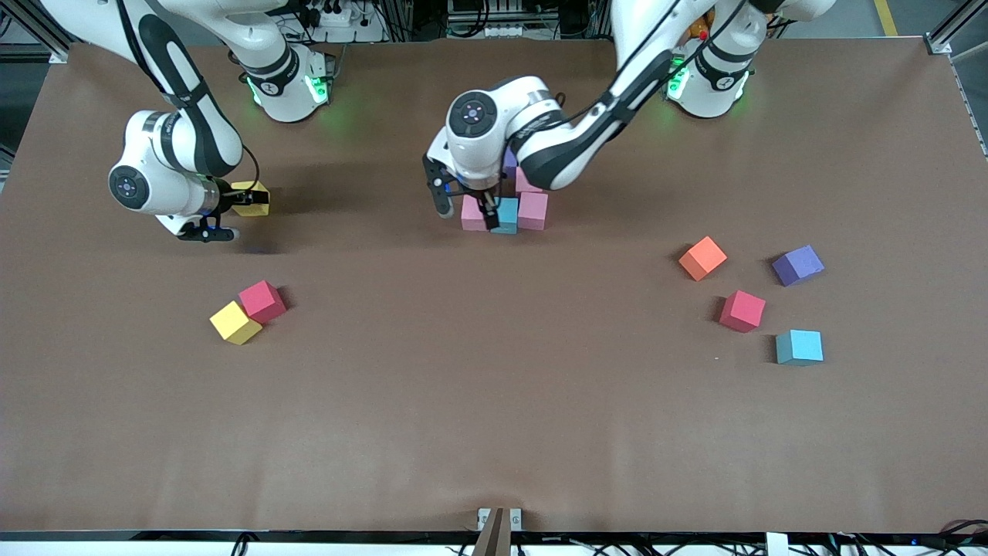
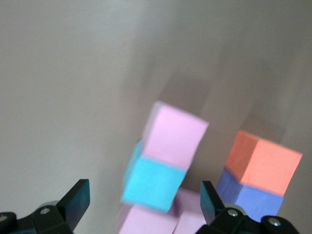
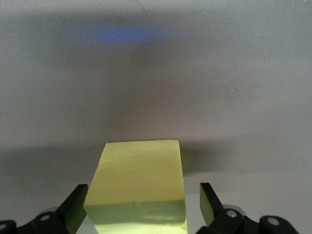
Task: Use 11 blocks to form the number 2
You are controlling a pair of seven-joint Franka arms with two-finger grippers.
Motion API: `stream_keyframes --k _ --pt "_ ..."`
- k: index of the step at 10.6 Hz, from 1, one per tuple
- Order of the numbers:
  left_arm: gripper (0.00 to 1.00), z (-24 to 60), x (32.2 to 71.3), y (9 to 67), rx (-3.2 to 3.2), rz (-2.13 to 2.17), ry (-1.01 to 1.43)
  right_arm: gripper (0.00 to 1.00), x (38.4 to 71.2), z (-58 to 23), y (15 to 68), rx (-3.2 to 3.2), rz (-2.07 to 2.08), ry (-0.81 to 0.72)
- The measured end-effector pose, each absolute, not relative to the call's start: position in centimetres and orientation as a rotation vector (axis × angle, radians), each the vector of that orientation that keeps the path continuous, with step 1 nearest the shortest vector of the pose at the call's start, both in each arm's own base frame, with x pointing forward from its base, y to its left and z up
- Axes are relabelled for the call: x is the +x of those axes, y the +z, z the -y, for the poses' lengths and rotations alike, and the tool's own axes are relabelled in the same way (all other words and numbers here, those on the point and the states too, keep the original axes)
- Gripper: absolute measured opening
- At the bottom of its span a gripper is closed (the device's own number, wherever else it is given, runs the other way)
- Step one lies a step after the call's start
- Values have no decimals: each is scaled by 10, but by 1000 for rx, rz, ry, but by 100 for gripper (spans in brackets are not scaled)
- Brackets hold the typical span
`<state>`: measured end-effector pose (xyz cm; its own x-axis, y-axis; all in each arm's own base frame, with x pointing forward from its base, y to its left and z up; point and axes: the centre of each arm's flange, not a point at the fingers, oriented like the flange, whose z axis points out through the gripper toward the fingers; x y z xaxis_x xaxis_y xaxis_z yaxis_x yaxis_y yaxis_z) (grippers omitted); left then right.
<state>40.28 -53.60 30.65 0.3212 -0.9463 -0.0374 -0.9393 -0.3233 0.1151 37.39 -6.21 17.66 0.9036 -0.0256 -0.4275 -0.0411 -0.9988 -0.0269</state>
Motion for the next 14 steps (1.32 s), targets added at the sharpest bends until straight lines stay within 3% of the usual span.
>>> stream_keyframes --k 4,5,6,7,12,14 --pt "100 411 513 358 2730 1503 -247 84 373 62 175 -3030 -54 683" --pt "100 369 541 368 2785 1404 -294 75 373 62 175 -3030 -54 685" --pt "100 327 568 376 2811 1335 -321 74 373 63 174 -3030 -55 686" --pt "100 284 591 384 2824 1286 -331 64 373 63 175 -3030 -55 686" --pt "100 126 638 437 2946 1047 -270 59 374 63 177 -3022 -56 707" --pt "100 91 645 442 2970 975 -252 59 393 64 191 -3022 -50 703"
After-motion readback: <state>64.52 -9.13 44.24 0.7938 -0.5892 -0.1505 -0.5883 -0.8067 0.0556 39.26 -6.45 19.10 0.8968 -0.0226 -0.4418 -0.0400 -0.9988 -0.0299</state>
